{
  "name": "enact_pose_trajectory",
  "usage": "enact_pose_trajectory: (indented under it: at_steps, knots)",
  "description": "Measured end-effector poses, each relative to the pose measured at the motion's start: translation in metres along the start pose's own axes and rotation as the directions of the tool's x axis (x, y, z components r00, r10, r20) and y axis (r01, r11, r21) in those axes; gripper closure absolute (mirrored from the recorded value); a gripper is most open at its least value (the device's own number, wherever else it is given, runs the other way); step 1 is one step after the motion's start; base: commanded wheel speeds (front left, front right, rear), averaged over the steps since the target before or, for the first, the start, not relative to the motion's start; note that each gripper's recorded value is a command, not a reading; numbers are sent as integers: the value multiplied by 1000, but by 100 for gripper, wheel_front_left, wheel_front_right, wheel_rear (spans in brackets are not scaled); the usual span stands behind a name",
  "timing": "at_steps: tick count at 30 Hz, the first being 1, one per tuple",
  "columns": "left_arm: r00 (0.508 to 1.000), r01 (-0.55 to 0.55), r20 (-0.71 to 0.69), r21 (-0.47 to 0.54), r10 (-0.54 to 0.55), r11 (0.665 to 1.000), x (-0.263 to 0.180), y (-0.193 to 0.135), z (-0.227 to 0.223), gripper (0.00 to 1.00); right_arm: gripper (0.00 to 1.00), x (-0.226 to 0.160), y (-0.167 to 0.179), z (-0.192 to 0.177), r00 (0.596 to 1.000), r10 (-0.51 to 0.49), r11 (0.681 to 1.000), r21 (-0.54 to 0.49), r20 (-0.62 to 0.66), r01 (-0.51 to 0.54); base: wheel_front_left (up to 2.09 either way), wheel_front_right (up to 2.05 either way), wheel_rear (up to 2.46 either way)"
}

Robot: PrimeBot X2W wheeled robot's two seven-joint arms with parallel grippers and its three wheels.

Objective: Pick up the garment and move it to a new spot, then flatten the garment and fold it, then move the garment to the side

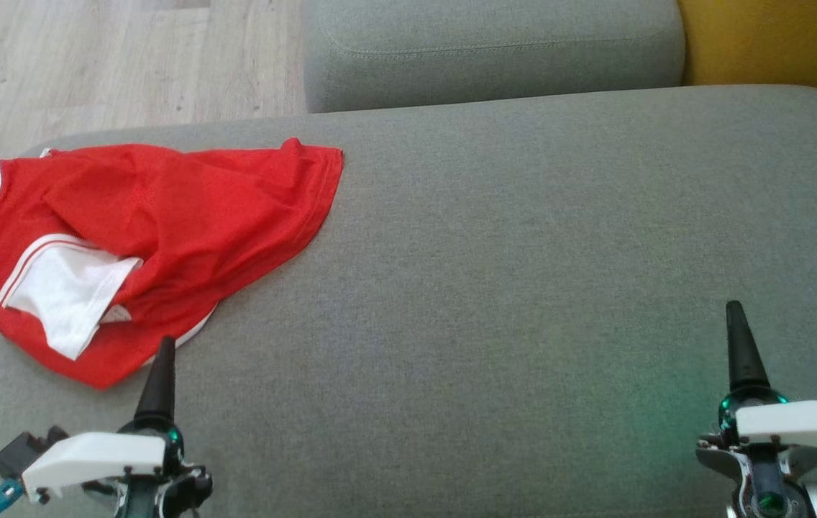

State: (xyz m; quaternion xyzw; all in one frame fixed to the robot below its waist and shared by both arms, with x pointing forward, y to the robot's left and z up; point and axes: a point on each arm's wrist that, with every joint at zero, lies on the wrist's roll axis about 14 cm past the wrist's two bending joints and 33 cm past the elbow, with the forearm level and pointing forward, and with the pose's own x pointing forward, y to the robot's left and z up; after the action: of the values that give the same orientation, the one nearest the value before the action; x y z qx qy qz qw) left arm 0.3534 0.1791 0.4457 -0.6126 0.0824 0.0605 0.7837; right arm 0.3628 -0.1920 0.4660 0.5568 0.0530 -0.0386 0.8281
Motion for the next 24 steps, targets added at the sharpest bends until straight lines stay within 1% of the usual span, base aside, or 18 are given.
enact_pose_trajectory:
  at_steps: [6,12,13,19,24]
  knots:
    - [1000,3,1,116,-3,993,0,-2,-1,0,0,0,7,-2,1000,21,994,-111,-5,-21,0,0,0]
    - [1000,3,1,224,-3,975,0,-3,-1,0,0,0,14,-6,999,44,977,-206,-16,-46,0,0,0]
    - [1000,4,4,254,-6,967,-1,-4,-1,0,0,0,15,-7,999,48,970,-238,-18,-51,0,0,0]
    - [1000,14,11,338,-18,941,-1,-6,-1,0,0,0,18,-10,998,62,941,-332,-32,-70,0,0,0]
    - [999,24,14,414,-33,910,-2,-10,-1,0,0,0,21,-13,996,72,910,-405,-45,-84,0,0,0]
